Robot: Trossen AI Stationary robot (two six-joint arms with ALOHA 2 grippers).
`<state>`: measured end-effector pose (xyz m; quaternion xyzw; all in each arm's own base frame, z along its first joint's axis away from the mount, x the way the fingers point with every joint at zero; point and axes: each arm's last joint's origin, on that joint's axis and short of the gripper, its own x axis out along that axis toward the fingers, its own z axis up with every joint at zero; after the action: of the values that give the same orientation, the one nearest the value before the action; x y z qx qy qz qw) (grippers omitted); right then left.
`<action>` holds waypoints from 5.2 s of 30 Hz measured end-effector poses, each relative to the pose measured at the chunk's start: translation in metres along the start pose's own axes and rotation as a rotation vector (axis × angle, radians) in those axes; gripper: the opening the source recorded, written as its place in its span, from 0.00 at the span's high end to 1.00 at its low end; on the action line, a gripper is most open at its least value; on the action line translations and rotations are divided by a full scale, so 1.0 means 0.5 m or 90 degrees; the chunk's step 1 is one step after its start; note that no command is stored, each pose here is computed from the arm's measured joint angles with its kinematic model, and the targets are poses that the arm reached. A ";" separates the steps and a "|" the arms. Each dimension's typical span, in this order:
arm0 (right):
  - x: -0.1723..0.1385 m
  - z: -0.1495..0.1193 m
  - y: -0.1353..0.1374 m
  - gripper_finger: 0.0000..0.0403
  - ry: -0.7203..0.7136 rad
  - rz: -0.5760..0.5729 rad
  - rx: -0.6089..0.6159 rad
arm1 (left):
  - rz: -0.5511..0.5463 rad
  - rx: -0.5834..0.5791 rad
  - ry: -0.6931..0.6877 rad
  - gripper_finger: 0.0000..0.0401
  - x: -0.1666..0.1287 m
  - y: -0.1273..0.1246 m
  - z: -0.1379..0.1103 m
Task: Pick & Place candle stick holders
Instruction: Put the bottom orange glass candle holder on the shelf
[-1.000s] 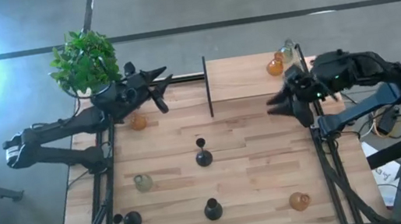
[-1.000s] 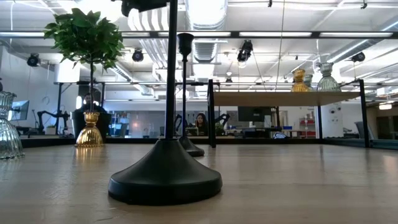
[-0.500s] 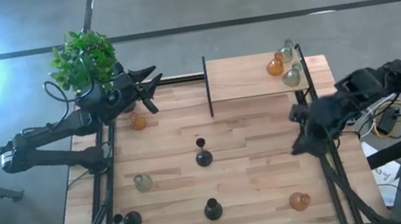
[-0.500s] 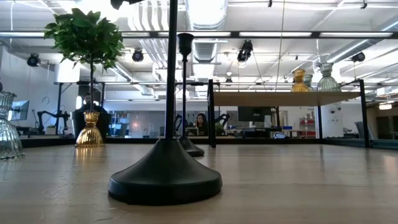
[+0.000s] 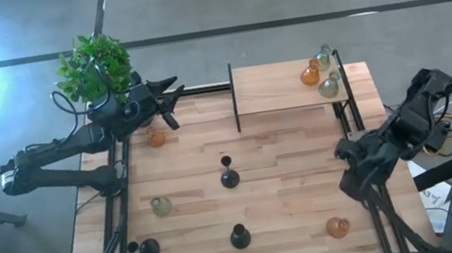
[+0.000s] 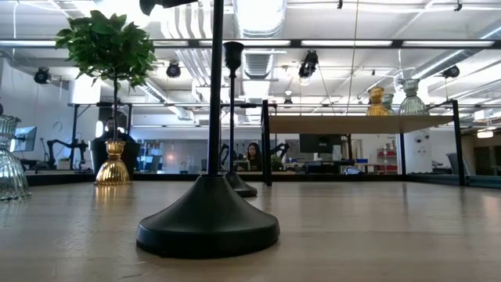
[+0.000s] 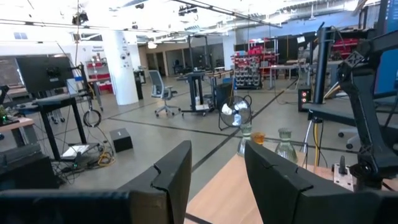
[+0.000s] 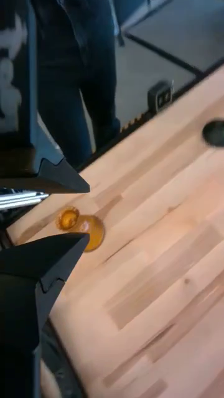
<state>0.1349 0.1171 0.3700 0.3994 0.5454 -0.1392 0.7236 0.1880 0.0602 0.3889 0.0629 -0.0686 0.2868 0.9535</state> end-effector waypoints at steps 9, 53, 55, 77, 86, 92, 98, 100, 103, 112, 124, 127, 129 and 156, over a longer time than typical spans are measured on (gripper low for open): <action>0.083 -0.062 -0.026 0.76 0.024 -0.065 0.071 | 0.000 -0.001 0.000 0.62 0.000 0.000 0.000; 0.303 -0.146 -0.098 0.78 0.139 0.028 0.111 | -0.001 0.005 0.018 0.62 0.000 -0.001 -0.007; 0.314 -0.147 -0.101 0.79 0.142 0.047 0.116 | -0.001 0.006 0.019 0.62 0.000 -0.001 -0.007; 0.367 -0.048 -0.125 0.95 0.022 0.087 0.124 | -0.001 0.006 0.019 0.62 0.000 -0.001 -0.007; 0.371 0.053 -0.144 0.95 -0.098 0.057 0.129 | -0.003 0.016 0.032 0.62 0.001 -0.002 -0.011; 0.366 0.117 -0.171 0.95 -0.173 0.020 0.167 | -0.004 0.012 0.035 0.62 0.001 -0.002 -0.012; 0.358 0.170 -0.200 0.95 -0.222 -0.004 0.217 | -0.004 0.011 0.035 0.62 0.001 -0.002 -0.012; 0.355 0.184 -0.209 0.95 -0.237 -0.011 0.237 | -0.004 0.008 0.035 0.62 0.001 -0.002 -0.012; 0.352 0.197 -0.218 0.95 -0.248 -0.017 0.256 | -0.004 0.002 0.035 0.62 0.001 -0.002 -0.013; 0.348 0.220 -0.235 0.88 -0.295 -0.035 0.260 | -0.004 -0.006 0.035 0.62 0.001 -0.002 -0.013; 0.339 0.223 -0.231 0.86 -0.300 -0.024 0.250 | -0.003 -0.008 0.035 0.62 0.001 -0.002 -0.012; 0.328 0.230 -0.219 0.91 -0.308 -0.014 0.229 | -0.003 -0.009 0.035 0.62 0.001 -0.002 -0.012; 0.320 0.234 -0.212 0.95 -0.311 -0.015 0.209 | -0.003 -0.009 0.035 0.62 0.001 -0.002 -0.012; 0.245 0.234 -0.217 0.97 -0.041 -0.057 0.193 | -0.022 -0.031 0.033 0.62 0.001 -0.004 -0.012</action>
<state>0.1900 -0.0093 0.2237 0.4748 0.5117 -0.2650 0.6652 0.1898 0.0599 0.3829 0.0335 -0.0499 0.2703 0.9609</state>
